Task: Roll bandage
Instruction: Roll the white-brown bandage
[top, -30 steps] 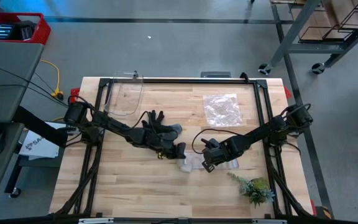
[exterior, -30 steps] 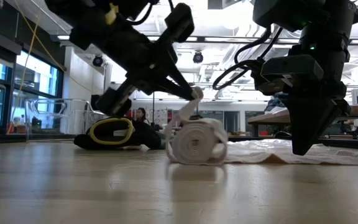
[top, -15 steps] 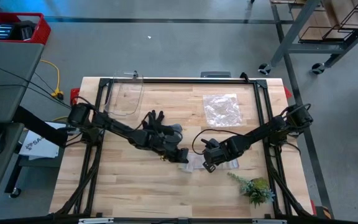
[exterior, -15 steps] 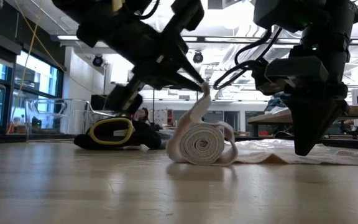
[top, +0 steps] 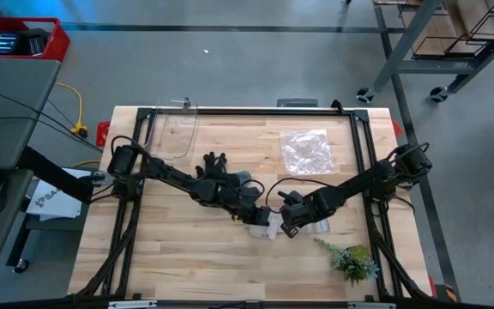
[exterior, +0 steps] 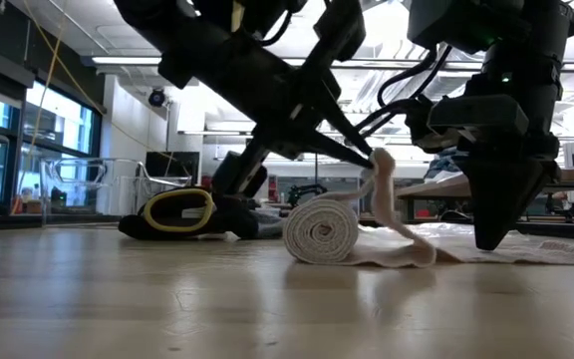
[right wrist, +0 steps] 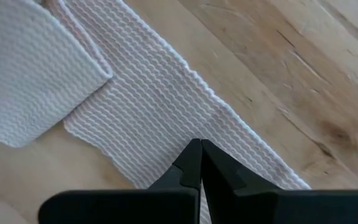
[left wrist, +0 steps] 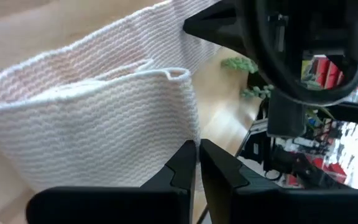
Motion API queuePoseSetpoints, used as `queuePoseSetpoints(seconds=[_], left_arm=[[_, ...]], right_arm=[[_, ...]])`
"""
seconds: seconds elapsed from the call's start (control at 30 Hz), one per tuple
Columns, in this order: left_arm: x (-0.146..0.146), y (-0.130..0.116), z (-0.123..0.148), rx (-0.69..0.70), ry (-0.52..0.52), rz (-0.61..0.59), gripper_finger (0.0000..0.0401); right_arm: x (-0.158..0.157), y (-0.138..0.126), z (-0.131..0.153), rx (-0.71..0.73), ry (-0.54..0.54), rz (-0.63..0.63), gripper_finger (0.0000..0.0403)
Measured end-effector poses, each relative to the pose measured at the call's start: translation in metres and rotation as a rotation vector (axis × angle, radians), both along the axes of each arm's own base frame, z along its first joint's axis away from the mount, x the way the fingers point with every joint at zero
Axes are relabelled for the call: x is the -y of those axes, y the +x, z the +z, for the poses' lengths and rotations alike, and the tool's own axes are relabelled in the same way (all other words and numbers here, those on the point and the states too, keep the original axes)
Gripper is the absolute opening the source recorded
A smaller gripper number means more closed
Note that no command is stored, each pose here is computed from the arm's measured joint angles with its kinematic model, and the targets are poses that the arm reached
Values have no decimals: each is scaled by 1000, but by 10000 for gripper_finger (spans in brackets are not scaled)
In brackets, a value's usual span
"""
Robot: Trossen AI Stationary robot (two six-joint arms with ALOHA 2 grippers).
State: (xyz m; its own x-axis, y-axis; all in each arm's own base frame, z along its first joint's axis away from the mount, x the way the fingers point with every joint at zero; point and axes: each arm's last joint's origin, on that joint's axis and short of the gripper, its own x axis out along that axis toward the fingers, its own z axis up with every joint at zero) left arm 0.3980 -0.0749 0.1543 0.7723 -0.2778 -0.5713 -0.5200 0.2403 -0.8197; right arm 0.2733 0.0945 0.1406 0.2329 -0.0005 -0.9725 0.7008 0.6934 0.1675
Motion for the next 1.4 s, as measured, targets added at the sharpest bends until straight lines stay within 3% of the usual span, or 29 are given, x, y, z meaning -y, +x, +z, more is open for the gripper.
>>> queuePoseSetpoints(seconds=[0.37,0.5,0.7,0.9,1.0,1.17,1.33,1.4], left_arm=[[-2,0,4,32,17,-71,108],[-21,-4,13,22,68,-116,129],[-58,-28,52,29,291,-243,138],[-70,-46,79,112,766,-461,139],[-82,-43,71,110,865,-527,139],[-99,-36,41,84,943,-708,114],[-102,-29,13,83,1036,-876,19],[-101,-26,4,79,1049,-902,10]], right_arm=[[0,0,0,-1,-10,37,0],[2,-4,9,6,-33,44,0],[10,-23,50,104,-94,21,0],[-27,-14,91,572,20,43,0],[-52,2,82,669,89,-10,0],[-88,38,50,573,172,-180,0],[-114,80,39,553,236,-328,0],[-120,90,35,494,215,-379,0]])
